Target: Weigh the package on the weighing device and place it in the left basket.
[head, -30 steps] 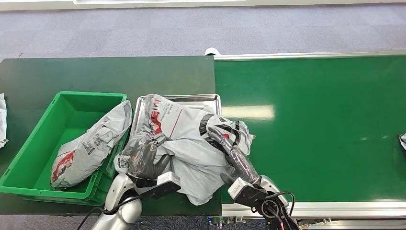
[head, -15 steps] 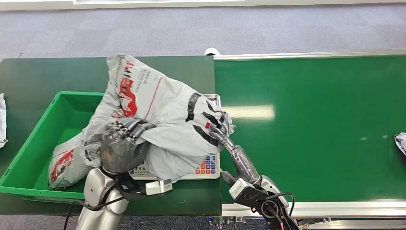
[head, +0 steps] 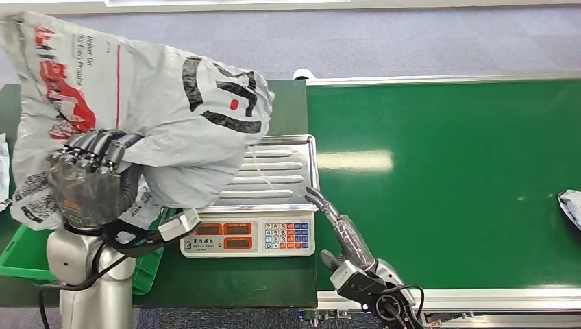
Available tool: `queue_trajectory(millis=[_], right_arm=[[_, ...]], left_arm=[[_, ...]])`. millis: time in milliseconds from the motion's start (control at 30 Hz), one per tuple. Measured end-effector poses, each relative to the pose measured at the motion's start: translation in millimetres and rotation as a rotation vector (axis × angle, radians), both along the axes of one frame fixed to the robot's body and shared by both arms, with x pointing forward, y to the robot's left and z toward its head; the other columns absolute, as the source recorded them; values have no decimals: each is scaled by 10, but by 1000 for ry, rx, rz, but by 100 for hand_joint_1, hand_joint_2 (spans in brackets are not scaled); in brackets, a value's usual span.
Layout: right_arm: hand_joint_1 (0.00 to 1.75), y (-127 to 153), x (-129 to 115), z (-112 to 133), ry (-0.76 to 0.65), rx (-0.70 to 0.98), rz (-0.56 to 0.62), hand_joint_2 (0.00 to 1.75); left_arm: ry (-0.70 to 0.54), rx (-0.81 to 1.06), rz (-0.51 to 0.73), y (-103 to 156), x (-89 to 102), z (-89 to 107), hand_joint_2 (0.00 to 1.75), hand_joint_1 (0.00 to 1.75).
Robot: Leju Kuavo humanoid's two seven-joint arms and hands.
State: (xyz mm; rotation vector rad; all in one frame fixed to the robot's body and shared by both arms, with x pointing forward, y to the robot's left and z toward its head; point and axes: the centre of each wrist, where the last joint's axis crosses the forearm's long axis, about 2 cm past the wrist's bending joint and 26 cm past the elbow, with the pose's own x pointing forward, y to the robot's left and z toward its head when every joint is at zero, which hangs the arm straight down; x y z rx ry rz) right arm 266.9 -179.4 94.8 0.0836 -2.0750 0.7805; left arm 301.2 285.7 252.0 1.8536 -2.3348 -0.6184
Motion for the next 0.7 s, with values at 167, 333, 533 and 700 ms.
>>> queue_trajectory(millis=[167, 333, 533, 700], right_arm=[[0, -35, -122, -43, 9, -9, -16, 0], [0, -57, -185, -44, 6, -24, -37, 0], [0, -80, -237, -15, 2, -37, -65, 0], [0, -80, -267, -5, 2, -50, -70, 0]], left_arm=[[41, -202, 182, 324, -28, -69, 175, 175], [181, -471, 300, 494, 13, -342, 175, 175], [509, -620, 208, 503, 140, -603, 175, 175], [718, -712, 43, 466, 195, -737, 175, 175]])
